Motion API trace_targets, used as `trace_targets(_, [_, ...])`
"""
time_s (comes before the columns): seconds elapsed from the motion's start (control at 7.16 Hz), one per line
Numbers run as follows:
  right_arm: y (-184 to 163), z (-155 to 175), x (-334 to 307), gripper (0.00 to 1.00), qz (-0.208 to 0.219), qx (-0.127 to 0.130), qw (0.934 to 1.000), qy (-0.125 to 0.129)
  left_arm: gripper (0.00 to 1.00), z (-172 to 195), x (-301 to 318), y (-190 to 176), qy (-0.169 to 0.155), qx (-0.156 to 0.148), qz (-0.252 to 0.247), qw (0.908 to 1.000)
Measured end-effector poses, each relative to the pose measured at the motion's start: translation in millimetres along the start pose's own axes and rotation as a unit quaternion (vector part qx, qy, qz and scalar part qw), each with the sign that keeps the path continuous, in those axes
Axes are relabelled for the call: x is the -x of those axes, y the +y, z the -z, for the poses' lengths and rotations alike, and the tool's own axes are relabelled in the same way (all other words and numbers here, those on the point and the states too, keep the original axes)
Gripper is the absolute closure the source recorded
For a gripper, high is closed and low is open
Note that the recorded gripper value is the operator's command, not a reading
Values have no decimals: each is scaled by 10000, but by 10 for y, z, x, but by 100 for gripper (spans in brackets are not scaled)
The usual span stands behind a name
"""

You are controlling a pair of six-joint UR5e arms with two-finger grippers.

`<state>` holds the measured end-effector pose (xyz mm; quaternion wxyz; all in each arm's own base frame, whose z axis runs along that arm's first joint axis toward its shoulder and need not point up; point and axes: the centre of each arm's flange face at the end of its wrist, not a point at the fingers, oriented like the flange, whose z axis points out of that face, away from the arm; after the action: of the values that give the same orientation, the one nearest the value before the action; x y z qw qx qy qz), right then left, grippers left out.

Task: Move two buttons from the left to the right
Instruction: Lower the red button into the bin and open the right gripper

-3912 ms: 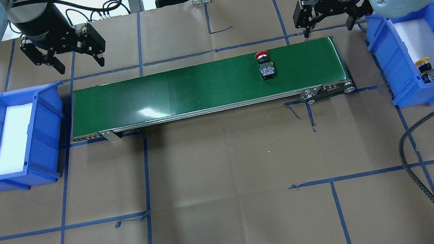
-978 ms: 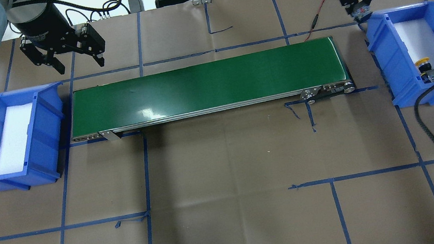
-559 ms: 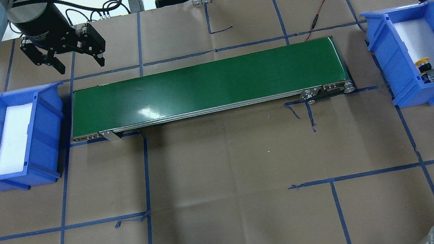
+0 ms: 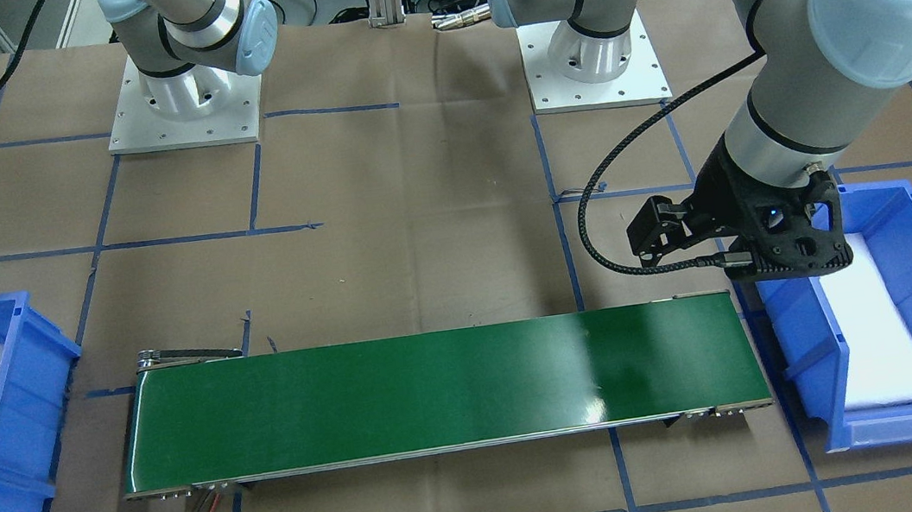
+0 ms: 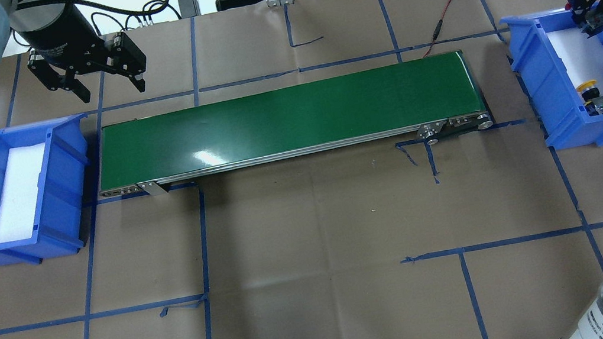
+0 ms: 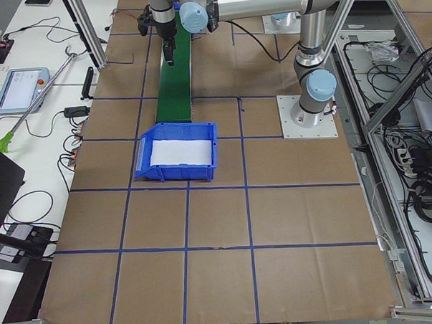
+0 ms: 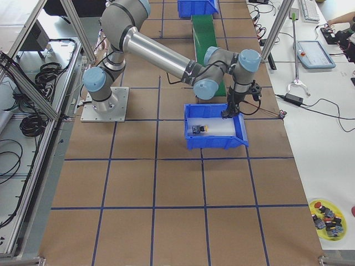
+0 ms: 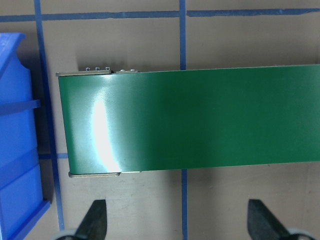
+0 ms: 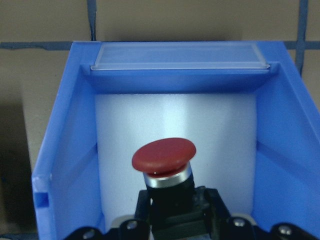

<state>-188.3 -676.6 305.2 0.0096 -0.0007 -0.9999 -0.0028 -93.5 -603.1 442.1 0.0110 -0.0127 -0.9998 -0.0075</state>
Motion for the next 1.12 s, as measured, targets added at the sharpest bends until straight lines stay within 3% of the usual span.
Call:
trace_targets(0.42, [123,-457,72,96,-10,-18,10000,-74,0,-4,-1,0,7,5,0,10000])
trace_targets(0.84, [132,-627,20,93,-22,54,10000,-59,0,-4,-2,0,10,4,-3,10000])
trace_targets(0.98, [140,-661,-30,81,-51,74,10000,-39,0,-3,-2,1,9,4,-2,10000])
trace_targets(1.12, [146,-697,-70,14,-72,104,9999,-6,0,-3,-2,1,8,5,-1,10000])
